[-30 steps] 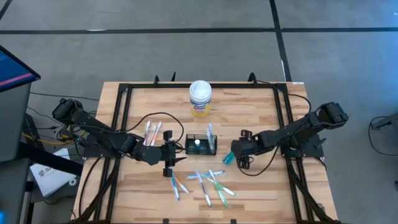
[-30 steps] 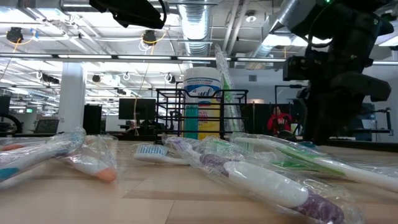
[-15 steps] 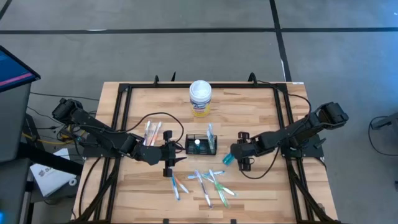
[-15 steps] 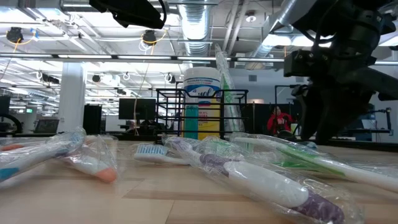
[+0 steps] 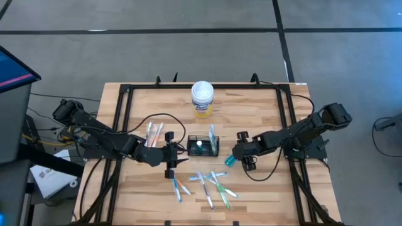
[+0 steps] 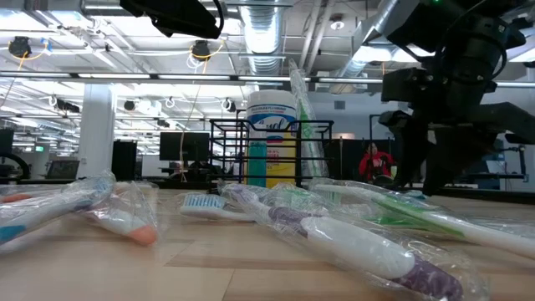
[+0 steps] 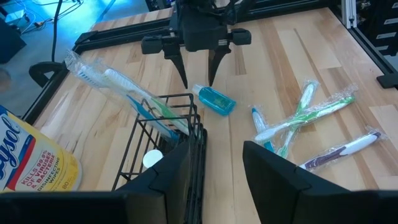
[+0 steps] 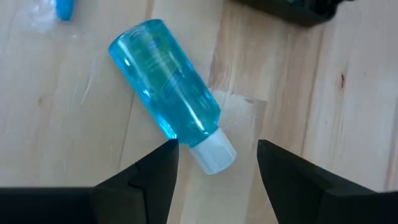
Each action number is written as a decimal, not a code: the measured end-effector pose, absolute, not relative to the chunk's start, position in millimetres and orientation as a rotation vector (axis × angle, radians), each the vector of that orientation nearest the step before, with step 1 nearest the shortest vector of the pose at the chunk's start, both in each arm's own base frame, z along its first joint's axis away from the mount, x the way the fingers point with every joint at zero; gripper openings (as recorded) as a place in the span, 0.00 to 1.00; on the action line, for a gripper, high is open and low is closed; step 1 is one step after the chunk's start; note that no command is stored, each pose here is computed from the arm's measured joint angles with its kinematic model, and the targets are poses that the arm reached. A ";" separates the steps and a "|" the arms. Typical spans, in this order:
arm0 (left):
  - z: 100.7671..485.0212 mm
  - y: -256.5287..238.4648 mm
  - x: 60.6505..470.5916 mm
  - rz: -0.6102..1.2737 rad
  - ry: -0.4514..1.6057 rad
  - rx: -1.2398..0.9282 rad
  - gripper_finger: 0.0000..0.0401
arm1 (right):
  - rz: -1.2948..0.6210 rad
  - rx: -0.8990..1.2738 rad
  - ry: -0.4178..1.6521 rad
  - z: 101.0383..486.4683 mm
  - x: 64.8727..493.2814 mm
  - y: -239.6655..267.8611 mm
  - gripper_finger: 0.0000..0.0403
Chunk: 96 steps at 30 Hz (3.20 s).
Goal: Pick & Place toothbrushing station
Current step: Put the blue mouthwash into the black mesh organizer
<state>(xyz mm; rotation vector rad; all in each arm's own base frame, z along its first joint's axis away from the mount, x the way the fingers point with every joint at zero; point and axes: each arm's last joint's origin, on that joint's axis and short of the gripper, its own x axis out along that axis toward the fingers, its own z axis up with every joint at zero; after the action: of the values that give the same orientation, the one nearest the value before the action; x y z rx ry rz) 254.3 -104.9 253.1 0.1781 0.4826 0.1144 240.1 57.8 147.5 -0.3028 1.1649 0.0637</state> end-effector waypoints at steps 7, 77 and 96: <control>253.1 -104.9 254.3 0.114 0.483 0.179 0.36 | 0.139 -0.391 1.163 147.4 240.2 58.1 0.52; 253.3 -104.9 254.4 0.115 0.481 0.175 0.36 | 0.053 -0.267 1.303 151.4 267.6 76.4 0.20; 260.9 -105.3 260.3 0.052 0.405 -0.016 0.36 | 0.013 -0.387 1.239 225.3 286.5 107.4 0.21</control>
<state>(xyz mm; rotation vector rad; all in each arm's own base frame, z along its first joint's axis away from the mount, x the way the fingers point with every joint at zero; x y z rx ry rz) 260.3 -105.3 260.9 -0.0158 0.4053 0.0516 286.5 107.4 225.3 -0.3868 1.2392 0.0126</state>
